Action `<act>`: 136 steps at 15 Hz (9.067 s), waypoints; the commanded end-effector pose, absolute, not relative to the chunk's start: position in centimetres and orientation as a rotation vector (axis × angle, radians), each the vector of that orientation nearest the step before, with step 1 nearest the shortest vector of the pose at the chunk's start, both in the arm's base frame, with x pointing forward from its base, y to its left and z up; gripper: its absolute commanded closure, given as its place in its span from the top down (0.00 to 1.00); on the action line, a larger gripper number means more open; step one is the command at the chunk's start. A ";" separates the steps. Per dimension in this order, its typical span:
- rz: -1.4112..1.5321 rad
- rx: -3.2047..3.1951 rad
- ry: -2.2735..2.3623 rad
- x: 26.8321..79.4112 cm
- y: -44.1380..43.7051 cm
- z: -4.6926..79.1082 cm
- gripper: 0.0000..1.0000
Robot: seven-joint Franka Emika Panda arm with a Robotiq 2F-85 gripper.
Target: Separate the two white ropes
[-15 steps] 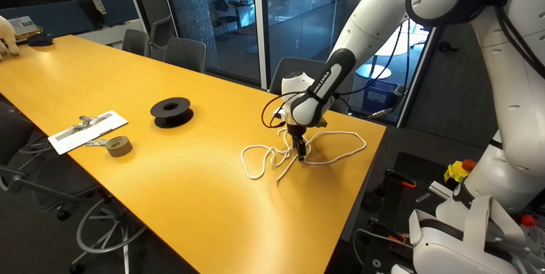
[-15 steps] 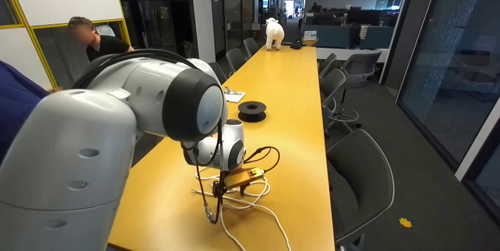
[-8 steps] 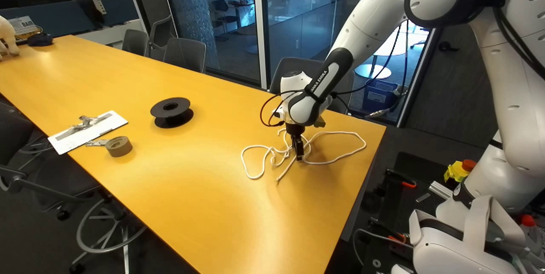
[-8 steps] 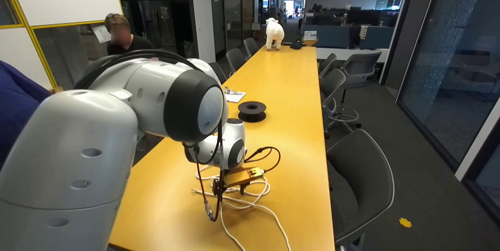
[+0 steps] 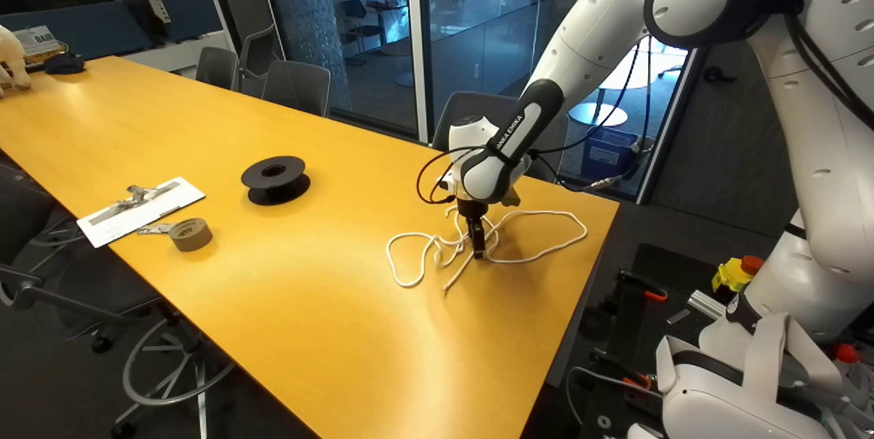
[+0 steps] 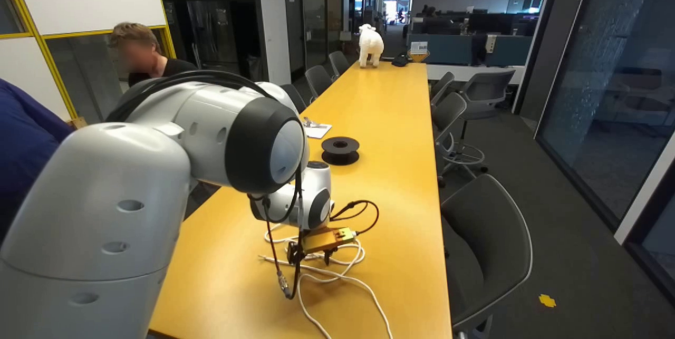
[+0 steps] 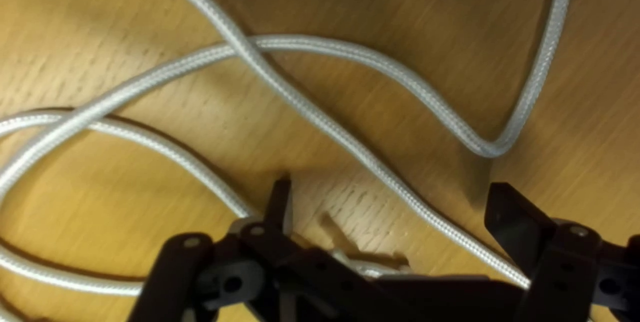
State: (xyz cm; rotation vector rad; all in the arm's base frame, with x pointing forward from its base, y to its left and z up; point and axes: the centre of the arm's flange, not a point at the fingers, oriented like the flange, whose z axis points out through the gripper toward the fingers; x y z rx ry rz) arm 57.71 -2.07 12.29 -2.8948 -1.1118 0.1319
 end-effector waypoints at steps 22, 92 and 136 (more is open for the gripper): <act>0.108 -2.988 -1.133 57.1 -1.4 12.7 1.00; -0.091 -2.961 -0.479 72.7 -20.3 26.9 0.01; 0.225 -3.044 -0.318 68.7 -12.6 14.6 1.00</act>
